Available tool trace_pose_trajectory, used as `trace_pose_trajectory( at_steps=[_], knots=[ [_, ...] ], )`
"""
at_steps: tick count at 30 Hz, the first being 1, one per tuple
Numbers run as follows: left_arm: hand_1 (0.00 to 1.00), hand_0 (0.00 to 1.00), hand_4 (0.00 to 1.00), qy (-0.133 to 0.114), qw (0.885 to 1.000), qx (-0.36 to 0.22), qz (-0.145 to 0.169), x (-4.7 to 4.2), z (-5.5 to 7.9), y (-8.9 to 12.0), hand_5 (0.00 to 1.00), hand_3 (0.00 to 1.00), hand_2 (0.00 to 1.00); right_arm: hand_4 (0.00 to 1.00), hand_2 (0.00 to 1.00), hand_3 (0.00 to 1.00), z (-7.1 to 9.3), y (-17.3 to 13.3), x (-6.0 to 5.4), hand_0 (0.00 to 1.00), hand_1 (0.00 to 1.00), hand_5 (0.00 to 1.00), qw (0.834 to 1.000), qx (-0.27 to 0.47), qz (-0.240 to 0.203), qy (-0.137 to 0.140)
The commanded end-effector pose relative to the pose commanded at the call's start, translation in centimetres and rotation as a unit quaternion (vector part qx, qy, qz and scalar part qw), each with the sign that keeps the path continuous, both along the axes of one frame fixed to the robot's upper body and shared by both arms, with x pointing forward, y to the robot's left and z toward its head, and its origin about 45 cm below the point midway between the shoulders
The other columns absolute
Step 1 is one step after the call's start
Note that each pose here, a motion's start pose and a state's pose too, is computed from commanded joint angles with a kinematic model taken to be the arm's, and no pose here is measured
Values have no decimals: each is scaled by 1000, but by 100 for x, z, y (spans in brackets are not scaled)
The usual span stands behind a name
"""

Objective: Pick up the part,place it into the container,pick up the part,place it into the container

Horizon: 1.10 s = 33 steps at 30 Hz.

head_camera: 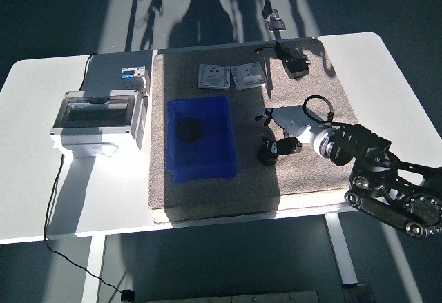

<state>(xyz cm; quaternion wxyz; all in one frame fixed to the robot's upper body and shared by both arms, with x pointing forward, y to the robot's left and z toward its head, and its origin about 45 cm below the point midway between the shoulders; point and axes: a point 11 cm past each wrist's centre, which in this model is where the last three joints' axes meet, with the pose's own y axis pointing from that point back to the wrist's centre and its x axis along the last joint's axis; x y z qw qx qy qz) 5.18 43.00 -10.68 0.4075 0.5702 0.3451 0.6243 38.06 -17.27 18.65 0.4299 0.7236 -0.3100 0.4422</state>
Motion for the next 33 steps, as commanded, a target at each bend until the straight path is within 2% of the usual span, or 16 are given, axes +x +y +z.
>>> trace_pose_trajectory(
  at_steps=[3,4,9,10,21,28,29,33],
  knots=[
    [641,672,640,2,1000,-1,-1,-12,-1,4,652,624,622,641,797,860,-25,-51,-19,534,289,192,1000,-19,-6,17],
    [641,672,641,2,1000,-2,-1,-18,-1,7,652,625,623,645,860,912,-40,-61,-32,565,303,135,999,-28,-8,25],
    [641,672,641,-3,1000,-4,-2,-24,2,20,652,625,623,645,860,912,-102,-38,-79,565,303,135,997,-63,-17,48],
    [643,673,645,-4,1000,-5,-2,-24,1,18,655,626,626,628,891,951,-115,-28,-86,531,314,76,996,-67,-19,50],
    [642,673,646,-8,1000,-6,-2,-8,1,12,655,634,628,626,878,931,-198,86,-78,520,312,55,994,-73,-29,73],
    [642,673,646,-9,1000,-5,-3,-10,3,17,654,634,629,621,854,919,-288,91,-79,516,314,29,990,-80,-45,102],
    [643,674,649,-9,1000,-5,-3,-10,3,17,654,635,630,626,815,871,-297,94,-81,507,320,25,990,-81,-45,104],
    [643,674,649,-9,1000,-5,-3,-10,3,16,654,635,630,626,815,871,-318,102,-85,507,320,25,990,-82,-47,108]
  ],
)
